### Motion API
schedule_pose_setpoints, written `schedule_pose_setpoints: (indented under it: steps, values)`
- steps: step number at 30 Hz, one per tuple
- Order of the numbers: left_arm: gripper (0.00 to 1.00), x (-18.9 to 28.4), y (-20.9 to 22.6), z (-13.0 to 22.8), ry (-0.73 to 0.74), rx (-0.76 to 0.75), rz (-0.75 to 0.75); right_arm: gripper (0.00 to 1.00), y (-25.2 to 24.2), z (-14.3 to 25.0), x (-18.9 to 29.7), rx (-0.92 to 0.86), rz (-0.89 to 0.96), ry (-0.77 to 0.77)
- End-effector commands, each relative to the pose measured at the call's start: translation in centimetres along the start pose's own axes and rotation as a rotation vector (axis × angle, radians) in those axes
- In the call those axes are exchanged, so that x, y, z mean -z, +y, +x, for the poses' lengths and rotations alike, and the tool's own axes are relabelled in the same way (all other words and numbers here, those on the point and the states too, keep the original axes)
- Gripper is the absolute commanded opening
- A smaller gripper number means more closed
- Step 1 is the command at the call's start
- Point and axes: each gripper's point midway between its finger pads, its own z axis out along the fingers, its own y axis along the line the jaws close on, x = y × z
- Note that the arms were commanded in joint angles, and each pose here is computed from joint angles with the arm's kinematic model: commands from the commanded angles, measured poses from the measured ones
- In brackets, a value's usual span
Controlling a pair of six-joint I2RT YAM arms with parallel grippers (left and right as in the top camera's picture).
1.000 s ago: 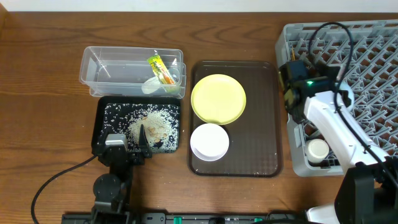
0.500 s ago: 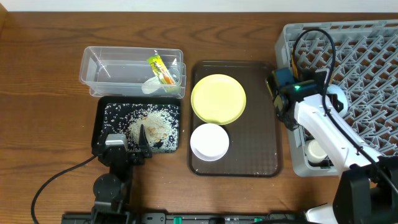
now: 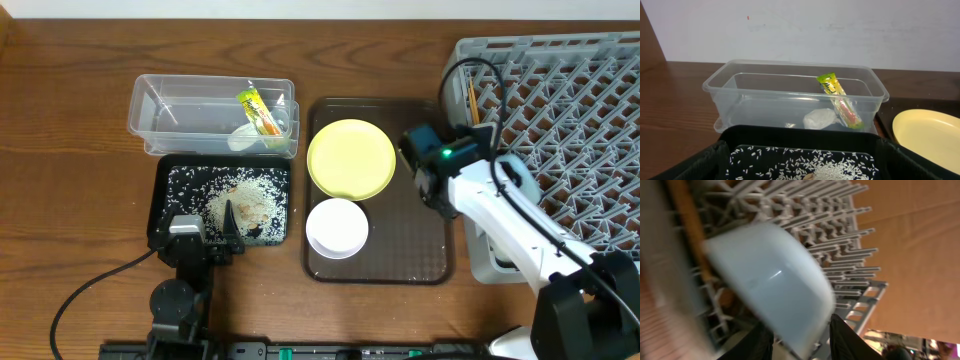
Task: Sort waste into correct bins and load items into the dishwasher rack
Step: 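Reach the right gripper to the white bowl on the brown tray and grasp it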
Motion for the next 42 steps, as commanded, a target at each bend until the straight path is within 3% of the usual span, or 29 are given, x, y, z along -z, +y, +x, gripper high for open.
schedule_pose_setpoints:
  steps: [1,3,5,9,13,15,27,31,36,41,42]
  values:
    - [0.94,-0.1,0.4,1.8,0.054,-0.013,-0.02,0.37,0.9,0.0,1.9,-0.043,-0.085,-0.032]
    - [0.94,-0.1,0.4,1.8,0.054,-0.013,-0.02,0.41,1.6,-0.1,3.2,-0.058,-0.146,-0.053]
    - [0.94,-0.1,0.4,1.8,0.054,-0.013,-0.02,0.51,3.0,-0.4,4.7,-0.091,-0.246,-0.073]
    - [0.95,-0.1,0.4,1.8,0.054,-0.013,-0.02,0.57,7.4,-1.0,9.0,-0.154,-0.574,-0.074]
    - [0.94,-0.1,0.4,1.8,0.054,-0.013,-0.02,0.55,12.7,0.4,14.2,-0.022,-0.971,-0.001]
    - [0.94,-0.1,0.4,1.8,0.054,-0.013,-0.02,0.56,14.3,1.3,15.7,0.032,-1.08,0.036]
    - [0.94,-0.1,0.4,1.8,0.054,-0.013,-0.02,0.48,19.9,6.0,13.7,0.222,-1.086,0.243]
    - [0.94,-0.1,0.4,1.8,0.054,-0.013,-0.02,0.31,20.8,7.0,12.7,0.245,-1.053,0.293]
    - [0.94,-0.1,0.4,1.8,0.054,-0.013,-0.02,0.27,21.4,7.7,12.0,0.26,-1.033,0.323]
    - [0.94,-0.1,0.4,1.8,0.054,-0.013,-0.02,0.01,21.3,7.5,11.6,0.257,-1.014,0.309]
    - [0.94,-0.1,0.4,1.8,0.054,-0.013,-0.02,0.01,21.2,7.3,11.4,0.255,-1.001,0.3]
